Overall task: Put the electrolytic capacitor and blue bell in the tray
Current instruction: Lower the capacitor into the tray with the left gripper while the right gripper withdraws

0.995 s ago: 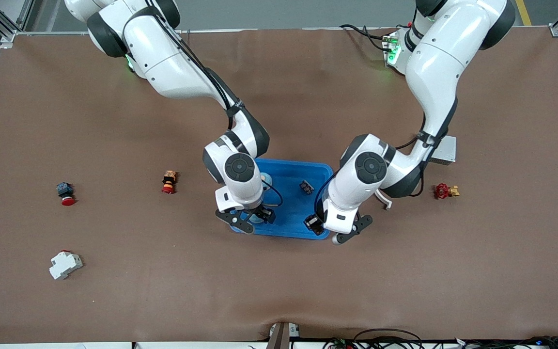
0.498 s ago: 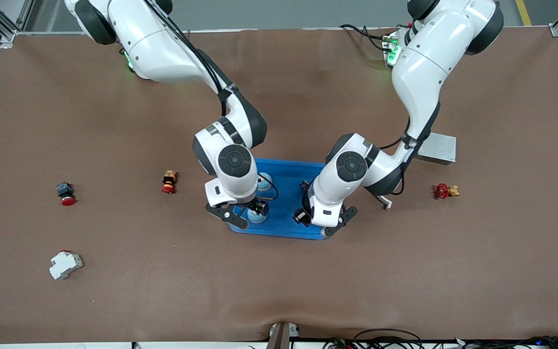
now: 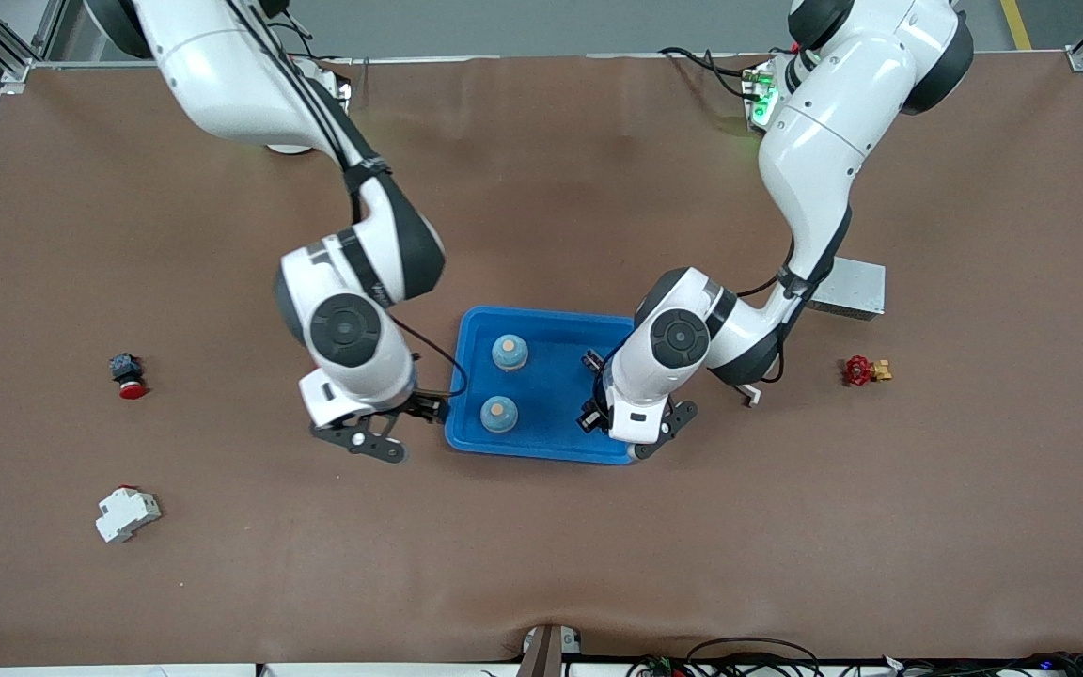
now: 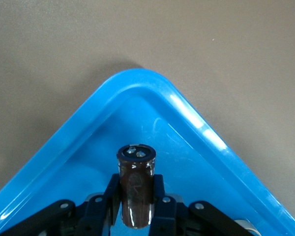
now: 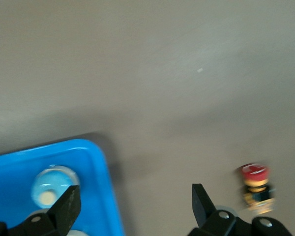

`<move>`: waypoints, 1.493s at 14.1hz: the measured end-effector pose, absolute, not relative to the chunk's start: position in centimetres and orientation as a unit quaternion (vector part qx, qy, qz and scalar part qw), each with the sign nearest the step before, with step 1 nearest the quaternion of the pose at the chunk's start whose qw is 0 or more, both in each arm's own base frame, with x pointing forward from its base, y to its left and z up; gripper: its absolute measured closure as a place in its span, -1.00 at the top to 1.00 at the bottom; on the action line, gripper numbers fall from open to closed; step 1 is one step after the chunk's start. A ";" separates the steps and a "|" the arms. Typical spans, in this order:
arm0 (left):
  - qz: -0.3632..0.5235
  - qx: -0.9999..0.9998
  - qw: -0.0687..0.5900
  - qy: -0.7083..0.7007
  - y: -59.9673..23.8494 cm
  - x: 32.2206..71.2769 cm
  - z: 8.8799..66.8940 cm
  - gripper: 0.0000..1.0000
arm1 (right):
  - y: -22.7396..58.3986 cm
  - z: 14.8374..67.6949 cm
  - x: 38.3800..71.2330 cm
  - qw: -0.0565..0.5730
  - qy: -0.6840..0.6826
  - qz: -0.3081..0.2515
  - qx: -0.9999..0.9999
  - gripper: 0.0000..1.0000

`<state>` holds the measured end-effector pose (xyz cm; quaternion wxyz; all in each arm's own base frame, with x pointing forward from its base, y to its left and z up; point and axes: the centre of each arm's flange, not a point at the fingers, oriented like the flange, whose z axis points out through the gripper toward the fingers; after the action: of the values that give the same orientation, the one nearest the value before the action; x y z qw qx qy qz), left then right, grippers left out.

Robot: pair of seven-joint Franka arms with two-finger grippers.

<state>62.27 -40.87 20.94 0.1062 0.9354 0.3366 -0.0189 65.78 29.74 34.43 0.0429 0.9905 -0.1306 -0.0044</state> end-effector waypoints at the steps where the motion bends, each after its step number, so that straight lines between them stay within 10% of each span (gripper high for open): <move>1: -0.020 0.935 0.105 0.337 -40.8 62.2 20.8 -0.39 | 27.7 35.1 65.8 0.043 -0.116 -0.008 0.992 1.00; 12: -0.023 0.934 0.094 0.343 -39.9 62.5 19.1 -0.39 | 5.7 42.5 64.2 0.031 0.004 -0.018 0.999 1.00; 19: 0.005 0.932 0.122 0.341 -40.4 63.8 23.8 0.89 | -2.3 49.9 59.8 0.026 0.015 -0.014 0.999 1.00; 21: 0.020 0.931 0.134 0.339 -40.5 64.2 26.9 1.00 | -3.6 52.7 58.6 0.025 0.004 0.004 1.000 1.00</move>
<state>64.19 -40.54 26.88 0.1339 0.9310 0.3391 0.0199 58.61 -3.59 52.65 0.0252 0.9997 0.0037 0.0038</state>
